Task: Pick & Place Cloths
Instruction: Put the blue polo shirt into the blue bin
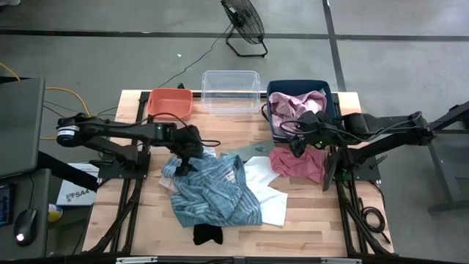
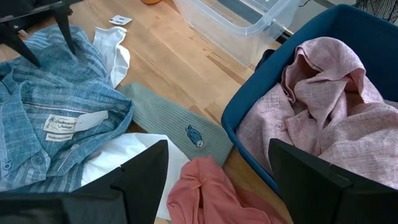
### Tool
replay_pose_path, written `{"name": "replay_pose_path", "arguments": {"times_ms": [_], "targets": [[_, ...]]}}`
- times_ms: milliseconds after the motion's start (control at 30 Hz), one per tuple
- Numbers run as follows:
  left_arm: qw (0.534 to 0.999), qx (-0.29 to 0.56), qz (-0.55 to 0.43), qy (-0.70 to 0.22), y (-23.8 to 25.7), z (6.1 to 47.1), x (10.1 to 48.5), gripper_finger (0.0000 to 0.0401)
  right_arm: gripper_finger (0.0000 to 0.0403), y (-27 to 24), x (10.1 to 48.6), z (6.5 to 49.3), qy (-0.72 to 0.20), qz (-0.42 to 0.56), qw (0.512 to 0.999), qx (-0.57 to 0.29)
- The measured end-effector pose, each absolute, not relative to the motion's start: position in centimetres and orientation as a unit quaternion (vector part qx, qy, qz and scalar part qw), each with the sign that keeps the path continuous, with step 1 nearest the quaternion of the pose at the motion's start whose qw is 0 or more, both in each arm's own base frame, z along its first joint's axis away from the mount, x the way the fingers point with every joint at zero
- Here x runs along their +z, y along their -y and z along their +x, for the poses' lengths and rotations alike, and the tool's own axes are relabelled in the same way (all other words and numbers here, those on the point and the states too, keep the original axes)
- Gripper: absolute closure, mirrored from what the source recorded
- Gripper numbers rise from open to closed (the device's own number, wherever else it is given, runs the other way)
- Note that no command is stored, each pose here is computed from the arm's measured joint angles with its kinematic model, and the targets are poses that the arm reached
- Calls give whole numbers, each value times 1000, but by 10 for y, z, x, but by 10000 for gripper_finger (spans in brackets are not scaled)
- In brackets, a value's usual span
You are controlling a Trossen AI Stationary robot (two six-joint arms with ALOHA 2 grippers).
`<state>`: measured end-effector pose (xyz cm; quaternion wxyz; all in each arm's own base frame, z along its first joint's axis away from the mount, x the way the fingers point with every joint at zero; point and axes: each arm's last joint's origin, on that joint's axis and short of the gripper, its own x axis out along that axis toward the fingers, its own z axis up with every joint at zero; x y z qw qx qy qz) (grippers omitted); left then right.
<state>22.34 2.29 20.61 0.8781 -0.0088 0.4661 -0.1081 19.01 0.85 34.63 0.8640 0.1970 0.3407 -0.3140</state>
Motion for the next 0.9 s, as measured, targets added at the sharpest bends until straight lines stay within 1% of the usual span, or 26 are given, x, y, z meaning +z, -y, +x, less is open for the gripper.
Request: {"name": "replay_pose_path", "arguments": {"times_ms": [200,367,433,500,567,667,767,867,900], "targets": [[864,-101,-11,-493,-24,229,194,109,135,-8,346,190,-340,198,864,-315],[862,-98,-12,-498,-25,236,186,109,135,-9,346,190,-339,201,863,-315],[861,-95,-10,-500,-26,237,184,114,135,-9,346,190,-339,201,863,-315],[861,-94,-11,-499,-26,238,184,129,135,-9,346,190,-339,201,863,-316],[861,-93,-14,-500,-26,238,183,154,135,-9,346,190,-339,202,863,-316],[861,-92,-21,-500,-26,238,183,210,135,-9,346,190,-338,202,863,-315],[861,-97,-25,-499,-25,238,183,282,135,-9,347,191,-337,203,864,-315],[860,-106,-31,-498,-25,238,183,368,135,-9,347,191,-336,204,864,-315],[860,-106,-32,-498,-25,237,184,383,135,-9,347,191,-336,203,864,-315]]}}
